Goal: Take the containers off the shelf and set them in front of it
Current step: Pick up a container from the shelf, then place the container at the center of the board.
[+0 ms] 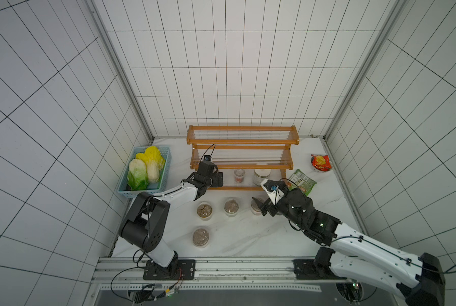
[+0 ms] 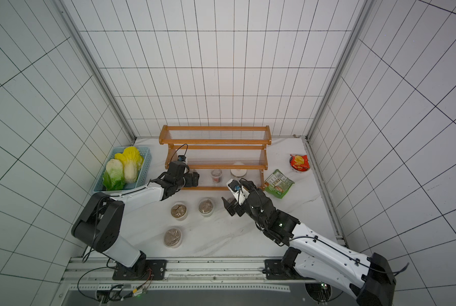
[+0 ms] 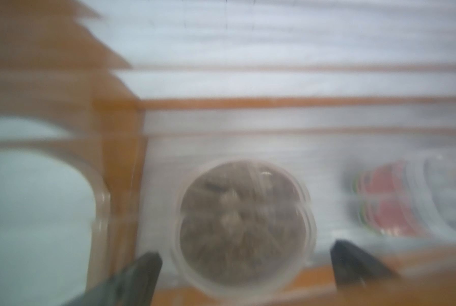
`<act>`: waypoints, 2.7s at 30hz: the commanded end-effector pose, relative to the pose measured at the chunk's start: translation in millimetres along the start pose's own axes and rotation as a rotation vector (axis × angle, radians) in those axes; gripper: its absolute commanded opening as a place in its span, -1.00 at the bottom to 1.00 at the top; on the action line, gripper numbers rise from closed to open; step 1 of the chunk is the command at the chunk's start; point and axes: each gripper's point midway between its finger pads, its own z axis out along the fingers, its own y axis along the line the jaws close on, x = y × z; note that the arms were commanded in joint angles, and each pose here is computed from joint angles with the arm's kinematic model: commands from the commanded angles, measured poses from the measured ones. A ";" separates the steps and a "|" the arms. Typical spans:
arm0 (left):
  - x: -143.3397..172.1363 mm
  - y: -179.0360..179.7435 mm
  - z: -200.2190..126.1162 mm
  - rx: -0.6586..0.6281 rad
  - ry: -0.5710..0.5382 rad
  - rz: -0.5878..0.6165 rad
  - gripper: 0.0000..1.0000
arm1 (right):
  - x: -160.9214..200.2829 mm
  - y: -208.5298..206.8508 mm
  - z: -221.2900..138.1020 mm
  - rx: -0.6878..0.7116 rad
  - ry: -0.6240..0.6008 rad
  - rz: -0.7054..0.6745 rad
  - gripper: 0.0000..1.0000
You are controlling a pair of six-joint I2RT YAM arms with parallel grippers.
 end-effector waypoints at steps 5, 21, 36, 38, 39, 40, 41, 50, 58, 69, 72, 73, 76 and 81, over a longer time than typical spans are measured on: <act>-10.5 -3.7 6.6 -0.010 -0.029 0.042 0.95 | 1.2 -17.6 -7.0 0.055 0.011 0.000 0.98; -14.1 -10.8 9.1 0.023 -0.031 0.073 0.56 | 3.7 -21.9 -4.3 0.064 0.037 0.003 0.98; -26.9 -12.8 -20.4 0.031 -0.070 0.065 0.54 | 6.5 -21.8 -2.0 0.058 0.048 0.001 0.98; -22.3 -14.3 -25.0 0.036 -0.058 0.064 0.54 | 6.1 -22.6 -2.6 0.061 0.045 0.001 0.98; -19.5 -15.4 -26.8 0.037 -0.053 0.063 0.54 | 6.3 -22.5 -2.8 0.061 0.045 0.002 0.98; -16.3 -16.7 -29.1 0.041 -0.047 0.064 0.54 | 6.4 -22.9 -3.0 0.062 0.044 0.004 0.98; -13.9 -18.3 -32.3 0.044 -0.044 0.066 0.54 | 6.1 -22.8 -3.5 0.062 0.042 0.004 0.98; 5.6 -36.8 -75.7 0.075 -0.020 0.109 0.54 | 5.0 -24.0 -6.0 0.065 0.035 0.003 0.98; 36.9 -61.3 -137.2 0.152 -0.013 0.170 0.54 | 6.6 -26.0 -7.6 0.069 0.033 -0.002 0.98; 128.1 -100.3 -191.3 0.267 0.055 0.264 0.54 | 14.7 -47.9 -22.1 0.148 0.062 -0.025 0.98; 146.3 -108.2 -197.2 0.276 0.062 0.283 0.55 | 16.7 -52.5 -26.8 0.159 0.073 -0.031 0.98; 152.1 -112.1 -199.4 0.284 0.065 0.291 0.55 | 18.0 -53.4 -28.1 0.161 0.078 -0.033 0.98; 171.7 -119.3 -196.3 0.290 0.088 0.300 0.55 | 21.5 -55.6 -31.0 0.169 0.089 -0.031 0.98; 195.6 -120.7 -182.7 0.261 0.116 0.313 0.55 | 23.4 -55.2 -31.9 0.166 0.096 -0.022 0.98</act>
